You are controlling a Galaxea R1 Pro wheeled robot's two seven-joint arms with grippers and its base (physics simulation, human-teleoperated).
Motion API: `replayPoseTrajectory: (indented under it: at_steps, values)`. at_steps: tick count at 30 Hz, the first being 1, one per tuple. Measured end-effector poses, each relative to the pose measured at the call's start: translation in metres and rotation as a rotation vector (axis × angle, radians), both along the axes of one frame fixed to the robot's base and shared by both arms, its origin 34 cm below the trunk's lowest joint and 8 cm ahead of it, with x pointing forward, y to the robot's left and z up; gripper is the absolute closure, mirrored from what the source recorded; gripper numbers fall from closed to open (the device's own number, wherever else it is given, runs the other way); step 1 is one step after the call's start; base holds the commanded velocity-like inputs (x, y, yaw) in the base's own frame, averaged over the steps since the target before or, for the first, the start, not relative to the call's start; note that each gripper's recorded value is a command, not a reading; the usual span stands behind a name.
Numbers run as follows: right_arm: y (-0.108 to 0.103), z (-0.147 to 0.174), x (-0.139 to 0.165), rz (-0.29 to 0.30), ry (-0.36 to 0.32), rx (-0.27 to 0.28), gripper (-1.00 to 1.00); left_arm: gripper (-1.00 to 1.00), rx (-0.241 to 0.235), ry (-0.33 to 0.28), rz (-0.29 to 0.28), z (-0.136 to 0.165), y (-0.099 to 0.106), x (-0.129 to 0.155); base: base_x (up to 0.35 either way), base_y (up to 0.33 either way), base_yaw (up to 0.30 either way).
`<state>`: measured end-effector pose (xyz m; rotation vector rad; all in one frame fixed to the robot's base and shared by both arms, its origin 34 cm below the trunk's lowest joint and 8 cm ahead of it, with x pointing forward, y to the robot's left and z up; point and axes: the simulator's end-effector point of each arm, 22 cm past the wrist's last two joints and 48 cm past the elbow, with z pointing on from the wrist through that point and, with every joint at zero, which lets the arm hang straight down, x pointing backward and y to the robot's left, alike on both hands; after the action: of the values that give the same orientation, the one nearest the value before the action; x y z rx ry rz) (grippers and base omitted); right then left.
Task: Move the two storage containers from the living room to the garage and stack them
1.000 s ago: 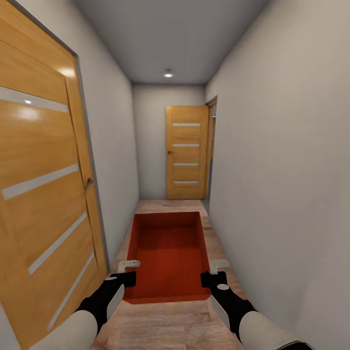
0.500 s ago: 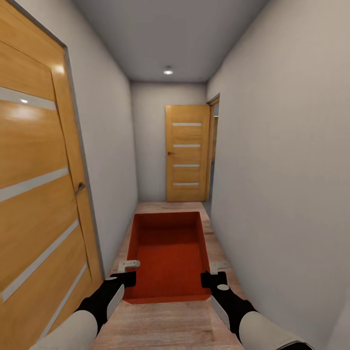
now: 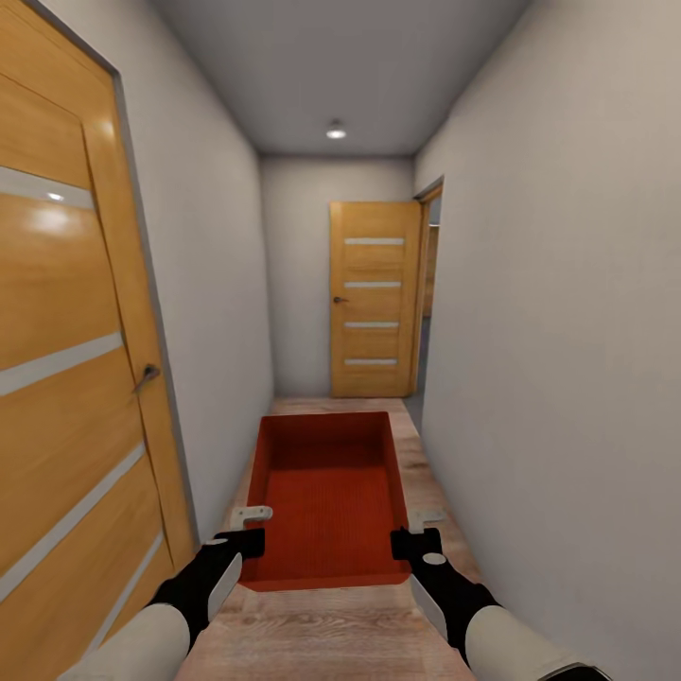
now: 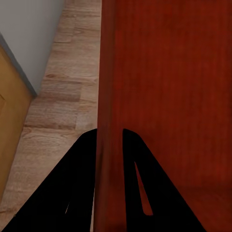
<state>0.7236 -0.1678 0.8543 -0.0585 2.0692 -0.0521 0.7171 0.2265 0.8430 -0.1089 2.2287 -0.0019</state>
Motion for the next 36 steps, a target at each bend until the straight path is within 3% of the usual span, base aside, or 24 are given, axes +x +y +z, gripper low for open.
replayPoseTrajectory:
  at_steps: [36]
  values:
    - [-0.0001, -0.0003, -0.0002, 0.000, 0.000, 0.000, 1.00, 1.00, 0.001, 0.000, 0.000, -0.0001, 0.0000, -0.0001, 0.323, 0.000, 0.000]
